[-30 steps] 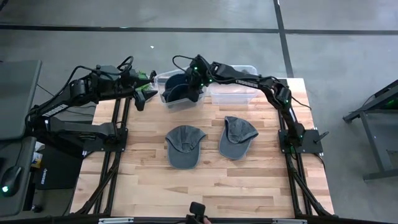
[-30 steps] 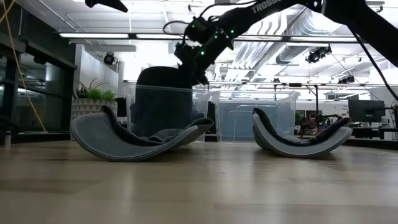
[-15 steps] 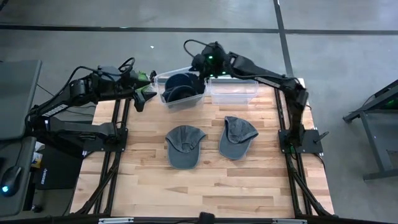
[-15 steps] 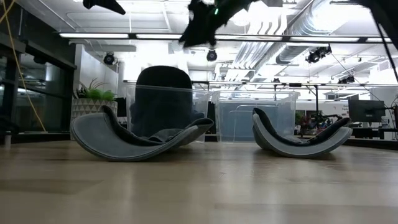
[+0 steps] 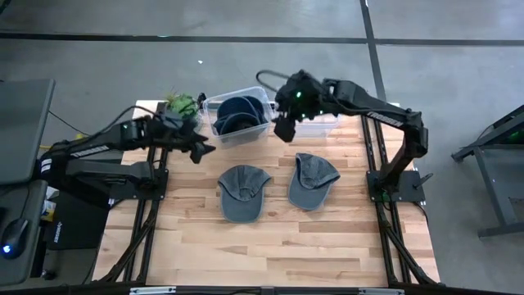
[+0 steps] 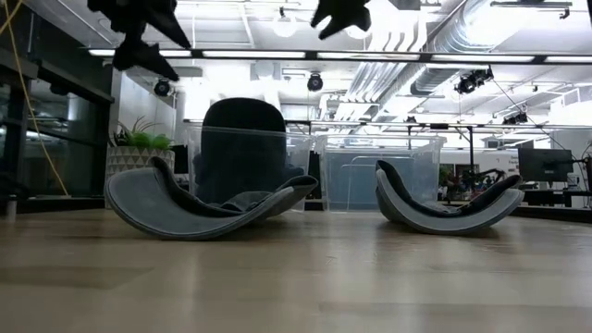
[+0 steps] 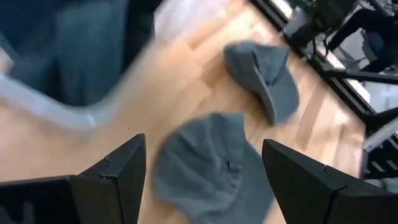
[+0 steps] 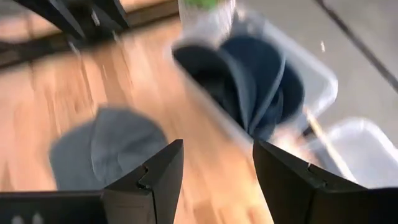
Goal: Pick & Place hat
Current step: Put the left gray cap into the right transparent bin
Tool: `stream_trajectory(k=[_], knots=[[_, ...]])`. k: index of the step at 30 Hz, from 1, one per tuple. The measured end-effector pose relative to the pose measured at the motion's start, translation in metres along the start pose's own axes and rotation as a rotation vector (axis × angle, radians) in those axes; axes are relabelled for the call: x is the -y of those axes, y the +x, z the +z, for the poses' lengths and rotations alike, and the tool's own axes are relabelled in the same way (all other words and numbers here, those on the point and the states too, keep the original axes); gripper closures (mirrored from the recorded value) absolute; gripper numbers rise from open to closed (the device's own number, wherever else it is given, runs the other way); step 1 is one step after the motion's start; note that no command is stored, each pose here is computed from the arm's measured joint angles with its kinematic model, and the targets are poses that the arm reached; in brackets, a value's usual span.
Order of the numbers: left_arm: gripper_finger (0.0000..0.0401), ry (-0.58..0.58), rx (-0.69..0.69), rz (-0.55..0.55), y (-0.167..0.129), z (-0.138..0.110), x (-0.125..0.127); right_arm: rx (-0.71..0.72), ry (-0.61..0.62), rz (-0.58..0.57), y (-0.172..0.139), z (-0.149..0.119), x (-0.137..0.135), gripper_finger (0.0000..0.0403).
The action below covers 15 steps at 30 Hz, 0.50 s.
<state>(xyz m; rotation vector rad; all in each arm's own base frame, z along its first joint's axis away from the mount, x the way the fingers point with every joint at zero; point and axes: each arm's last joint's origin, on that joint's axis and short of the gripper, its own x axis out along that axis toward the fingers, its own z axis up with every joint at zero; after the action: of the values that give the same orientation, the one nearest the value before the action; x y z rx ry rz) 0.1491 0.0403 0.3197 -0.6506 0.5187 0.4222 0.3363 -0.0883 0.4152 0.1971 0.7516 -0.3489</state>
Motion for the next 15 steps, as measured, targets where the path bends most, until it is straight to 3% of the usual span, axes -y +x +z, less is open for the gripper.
stream_trajectory(k=[5,11,15], knots=[[0.0138,-0.090,-0.082,0.005,0.021,-0.030,-0.003,-0.104,-0.055,-0.043,0.010,-0.016,-0.028,0.0214],[0.0138,-0.066,-0.179,0.007,0.038,-0.063,0.001,-0.256,-0.108,-0.009,0.041,-0.055,-0.055,0.0214],[0.0138,-0.187,-0.211,0.051,0.044,-0.080,0.001,-0.350,-0.071,-0.022,0.066,-0.088,-0.069,0.0214]])
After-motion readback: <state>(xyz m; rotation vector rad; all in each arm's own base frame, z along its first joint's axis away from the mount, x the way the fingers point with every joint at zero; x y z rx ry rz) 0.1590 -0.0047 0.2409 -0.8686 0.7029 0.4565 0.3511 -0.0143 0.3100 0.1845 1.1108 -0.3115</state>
